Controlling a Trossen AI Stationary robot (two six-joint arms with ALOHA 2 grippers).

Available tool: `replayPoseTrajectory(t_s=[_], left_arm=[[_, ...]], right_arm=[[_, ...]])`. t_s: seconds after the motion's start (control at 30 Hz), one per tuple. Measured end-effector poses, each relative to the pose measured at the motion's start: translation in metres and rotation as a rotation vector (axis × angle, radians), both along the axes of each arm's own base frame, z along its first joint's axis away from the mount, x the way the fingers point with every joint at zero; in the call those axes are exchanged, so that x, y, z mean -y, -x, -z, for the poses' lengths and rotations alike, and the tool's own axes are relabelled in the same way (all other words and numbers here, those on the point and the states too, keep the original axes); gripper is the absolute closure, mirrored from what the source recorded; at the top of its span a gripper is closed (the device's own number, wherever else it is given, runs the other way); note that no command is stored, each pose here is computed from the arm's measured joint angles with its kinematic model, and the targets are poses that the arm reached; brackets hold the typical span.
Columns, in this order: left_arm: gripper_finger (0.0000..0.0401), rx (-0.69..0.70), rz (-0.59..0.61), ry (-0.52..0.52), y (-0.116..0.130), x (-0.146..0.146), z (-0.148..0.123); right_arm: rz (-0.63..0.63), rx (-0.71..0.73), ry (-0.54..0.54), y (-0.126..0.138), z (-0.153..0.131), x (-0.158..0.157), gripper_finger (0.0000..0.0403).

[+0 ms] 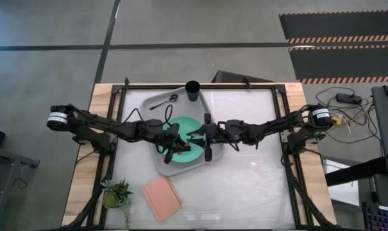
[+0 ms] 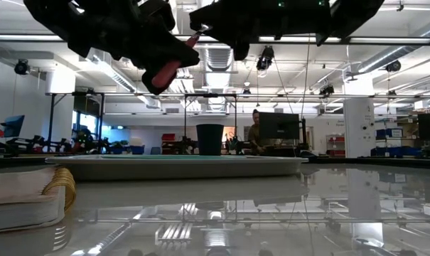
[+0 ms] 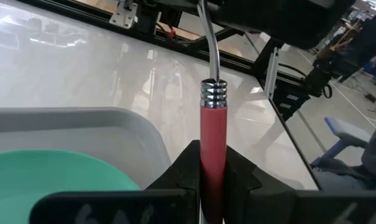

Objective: Pick and place plate/cup/fork/spoon on tray
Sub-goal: Put the pink fork between the black spoon and green plate on the gray serving tray

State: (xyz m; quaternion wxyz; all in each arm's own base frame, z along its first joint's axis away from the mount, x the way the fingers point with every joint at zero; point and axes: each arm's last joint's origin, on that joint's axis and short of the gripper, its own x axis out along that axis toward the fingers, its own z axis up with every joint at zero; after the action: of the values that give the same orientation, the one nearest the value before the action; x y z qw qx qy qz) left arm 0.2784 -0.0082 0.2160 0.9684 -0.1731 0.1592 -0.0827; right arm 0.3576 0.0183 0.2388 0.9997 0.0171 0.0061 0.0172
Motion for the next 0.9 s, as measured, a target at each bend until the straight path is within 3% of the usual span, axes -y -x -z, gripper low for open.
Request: replayPoseTrajectory(t_s=[0.13,0.27,0.6,0.77,0.9], left_arm=[[0.0389,0.003,0.006,-0.001,0.0,0.0,-0.001],[0.038,0.005,-0.001,-0.002,0.0,0.0,-0.001],[0.0311,0.029,-0.021,-0.006,0.003,-0.005,-0.007],[0.0279,0.098,-0.026,-0.092,0.012,-0.007,-0.023],[0.027,0.167,-0.126,-0.208,0.023,-0.01,-0.04]], right_arm=[[0.006,-0.002,-0.002,0.001,0.0,0.0,0.0384],[0.013,0.0,-0.02,0.001,0.0,0.0,0.0392],[0.005,-0.022,-0.016,0.005,-0.002,0.0,0.0395],[0.07,-0.044,-0.011,0.011,-0.009,0.002,0.0395],[0.184,-0.052,-0.003,0.02,-0.014,0.006,0.0395]])
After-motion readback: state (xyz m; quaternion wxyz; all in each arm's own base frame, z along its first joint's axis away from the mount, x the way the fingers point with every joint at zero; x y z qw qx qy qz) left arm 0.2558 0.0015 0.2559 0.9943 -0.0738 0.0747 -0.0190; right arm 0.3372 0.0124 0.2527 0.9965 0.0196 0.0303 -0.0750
